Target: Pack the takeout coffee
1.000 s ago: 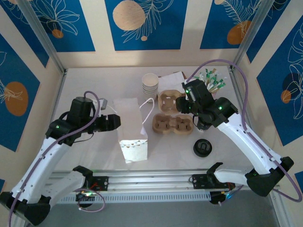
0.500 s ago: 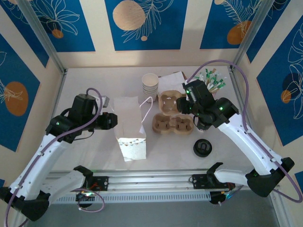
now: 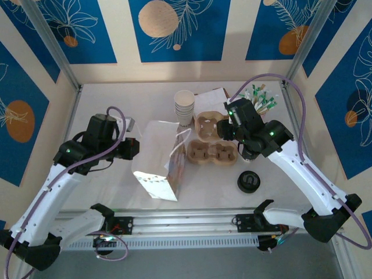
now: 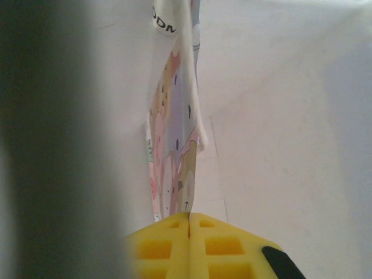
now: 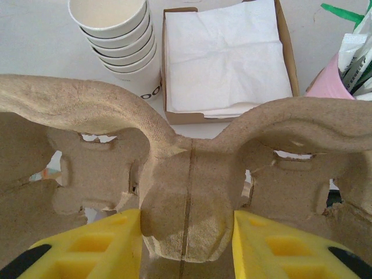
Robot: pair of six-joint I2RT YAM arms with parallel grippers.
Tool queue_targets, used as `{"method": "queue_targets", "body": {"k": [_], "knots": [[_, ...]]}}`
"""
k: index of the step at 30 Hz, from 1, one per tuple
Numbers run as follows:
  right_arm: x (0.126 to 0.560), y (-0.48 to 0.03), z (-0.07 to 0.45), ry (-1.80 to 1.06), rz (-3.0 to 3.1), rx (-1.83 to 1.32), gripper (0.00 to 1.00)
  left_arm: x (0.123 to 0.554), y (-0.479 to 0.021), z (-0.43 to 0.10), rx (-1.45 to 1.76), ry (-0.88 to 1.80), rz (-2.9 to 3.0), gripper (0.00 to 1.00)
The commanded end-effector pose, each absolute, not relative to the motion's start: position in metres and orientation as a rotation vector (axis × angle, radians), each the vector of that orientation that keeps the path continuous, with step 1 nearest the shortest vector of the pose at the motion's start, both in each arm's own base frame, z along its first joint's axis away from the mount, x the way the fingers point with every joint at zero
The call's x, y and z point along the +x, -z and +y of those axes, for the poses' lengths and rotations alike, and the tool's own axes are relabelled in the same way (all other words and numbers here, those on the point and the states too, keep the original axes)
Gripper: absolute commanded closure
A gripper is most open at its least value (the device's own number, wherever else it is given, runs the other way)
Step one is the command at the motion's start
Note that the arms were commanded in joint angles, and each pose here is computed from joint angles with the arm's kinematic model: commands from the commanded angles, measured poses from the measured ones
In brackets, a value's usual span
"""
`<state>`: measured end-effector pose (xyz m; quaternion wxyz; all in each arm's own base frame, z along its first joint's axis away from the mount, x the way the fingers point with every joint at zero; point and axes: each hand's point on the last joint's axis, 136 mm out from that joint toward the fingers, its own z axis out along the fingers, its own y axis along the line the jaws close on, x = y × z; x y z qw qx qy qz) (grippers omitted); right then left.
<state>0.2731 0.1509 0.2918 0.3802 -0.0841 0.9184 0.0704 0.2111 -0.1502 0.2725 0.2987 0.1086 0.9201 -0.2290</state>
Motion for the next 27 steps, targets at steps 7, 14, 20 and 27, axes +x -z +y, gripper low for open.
{"method": "queue_targets", "body": {"k": [7,14,20,27], "knots": [[0.263,-0.301,0.141,-0.165,2.314,-0.228,0.58,0.195,-0.313,-0.159,0.534,0.641,2.325,1.0],[0.261,-0.305,0.127,-0.108,2.32,-0.194,0.58,0.176,-0.32,-0.178,0.716,0.777,2.357,1.0],[0.259,-0.308,0.116,-0.092,2.327,-0.151,0.58,0.165,-0.328,-0.181,0.816,0.812,2.356,1.0],[0.256,-0.316,0.108,-0.089,2.327,-0.125,0.58,0.151,-0.34,-0.186,0.906,0.875,2.283,1.0]]}}
